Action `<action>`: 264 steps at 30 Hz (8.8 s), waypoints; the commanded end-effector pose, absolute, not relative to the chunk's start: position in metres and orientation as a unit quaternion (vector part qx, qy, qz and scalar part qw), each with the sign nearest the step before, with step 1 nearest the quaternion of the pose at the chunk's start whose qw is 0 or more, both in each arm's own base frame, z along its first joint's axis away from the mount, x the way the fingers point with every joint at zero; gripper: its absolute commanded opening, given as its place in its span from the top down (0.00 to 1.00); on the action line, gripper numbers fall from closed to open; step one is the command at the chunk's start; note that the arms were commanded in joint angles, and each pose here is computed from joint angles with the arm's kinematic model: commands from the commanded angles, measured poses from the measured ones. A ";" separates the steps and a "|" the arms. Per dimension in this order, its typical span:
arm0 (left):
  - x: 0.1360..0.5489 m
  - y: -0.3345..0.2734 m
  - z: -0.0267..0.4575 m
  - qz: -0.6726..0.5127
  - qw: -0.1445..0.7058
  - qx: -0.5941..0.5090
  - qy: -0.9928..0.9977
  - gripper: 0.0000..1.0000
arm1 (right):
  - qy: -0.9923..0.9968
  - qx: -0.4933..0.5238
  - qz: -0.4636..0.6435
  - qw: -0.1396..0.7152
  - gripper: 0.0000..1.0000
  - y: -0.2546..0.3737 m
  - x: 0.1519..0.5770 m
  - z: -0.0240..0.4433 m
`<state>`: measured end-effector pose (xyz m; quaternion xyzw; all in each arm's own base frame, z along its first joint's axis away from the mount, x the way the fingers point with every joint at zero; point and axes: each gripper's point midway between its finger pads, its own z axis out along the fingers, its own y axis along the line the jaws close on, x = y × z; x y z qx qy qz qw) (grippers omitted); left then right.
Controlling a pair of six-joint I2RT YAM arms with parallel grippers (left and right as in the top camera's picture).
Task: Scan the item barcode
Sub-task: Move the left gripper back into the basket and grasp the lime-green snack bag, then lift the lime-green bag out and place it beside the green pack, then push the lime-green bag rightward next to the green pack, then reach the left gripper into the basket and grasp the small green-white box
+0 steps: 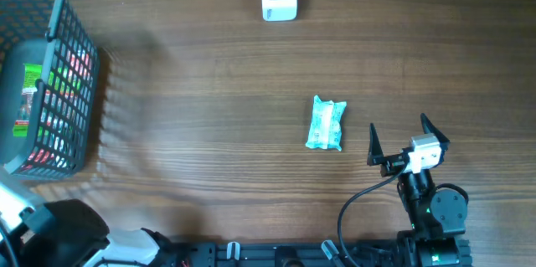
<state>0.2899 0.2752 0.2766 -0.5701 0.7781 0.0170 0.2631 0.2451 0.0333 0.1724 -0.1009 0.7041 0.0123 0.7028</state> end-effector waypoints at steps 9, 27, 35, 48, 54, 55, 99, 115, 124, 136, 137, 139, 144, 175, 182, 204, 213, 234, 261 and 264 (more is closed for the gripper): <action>0.307 0.313 0.167 0.020 0.204 -0.590 0.781 0.00 | 0.703 -0.098 0.006 0.705 0.00 0.031 0.245 0.173; 0.326 0.316 0.049 -0.019 0.103 -0.595 0.797 0.00 | 0.703 -0.098 0.006 0.705 0.00 0.031 0.245 0.173; 0.331 0.312 0.021 -0.026 0.089 -0.592 0.801 0.00 | 0.703 -0.098 0.006 0.705 0.00 0.031 0.245 0.173; 0.324 0.310 0.012 -0.025 0.095 -0.594 0.798 0.96 | 0.703 -0.098 0.006 0.705 0.00 0.031 0.245 0.173; 0.325 0.351 0.173 0.000 0.250 -0.608 0.753 0.96 | 0.703 -0.098 0.006 0.705 0.00 0.031 0.245 0.173; 0.322 0.353 0.200 0.005 0.279 -0.607 0.744 0.96 | 0.703 -0.098 0.006 0.705 0.00 0.031 0.245 0.173; 0.322 -0.190 0.048 -0.164 0.144 -0.072 0.973 0.09 | 0.703 -0.098 0.006 0.705 0.00 0.031 0.245 0.173; 0.286 -0.215 0.048 -0.123 0.066 -0.012 0.990 0.96 | 0.703 -0.098 0.006 0.705 0.00 0.031 0.245 0.173; 0.293 -0.243 0.002 -0.125 0.062 0.013 0.990 0.96 | 0.703 -0.098 0.006 0.705 0.00 0.031 0.245 0.173; 0.373 -0.225 0.080 -0.129 0.138 -0.030 0.981 0.82 | 0.703 -0.098 0.006 0.705 0.00 0.031 0.245 0.173; 0.375 -0.208 0.077 -0.098 0.141 -0.042 0.984 0.81 | 0.703 -0.098 0.006 0.705 0.00 0.031 0.245 0.173; 0.375 -0.170 0.069 -0.027 0.137 -0.067 0.988 0.81 | 0.703 -0.098 0.006 0.705 0.00 0.031 0.245 0.173; 0.364 -0.124 0.038 0.041 0.099 -0.098 0.989 0.83 | 0.703 -0.098 0.006 0.705 0.00 0.031 0.245 0.173; 0.343 -0.236 0.086 -0.140 0.069 0.002 0.988 0.68 | 0.703 -0.098 0.006 0.705 0.00 0.031 0.245 0.173; 0.399 -0.105 0.260 -0.121 0.242 -0.120 0.955 0.13 | 0.703 -0.098 0.006 0.705 0.00 0.031 0.245 0.173; 0.262 0.272 0.174 0.080 0.143 -0.507 0.847 0.00 | 0.703 -0.098 0.006 0.705 0.00 0.031 0.245 0.173; 0.252 0.257 0.096 0.055 0.063 -0.452 0.888 0.00 | 0.703 -0.098 0.006 0.705 0.00 0.031 0.245 0.173; 0.262 0.266 0.044 0.062 0.077 -0.423 0.901 0.67 | 0.703 -0.098 0.006 0.705 0.00 0.031 0.245 0.173; 0.284 0.287 0.118 0.070 0.120 -0.465 0.874 0.76 | 0.703 -0.098 0.006 0.705 0.01 0.031 0.245 0.173; 0.296 0.299 0.164 0.081 0.160 -0.464 0.868 0.76 | 0.703 -0.098 0.006 0.705 0.00 0.031 0.245 0.173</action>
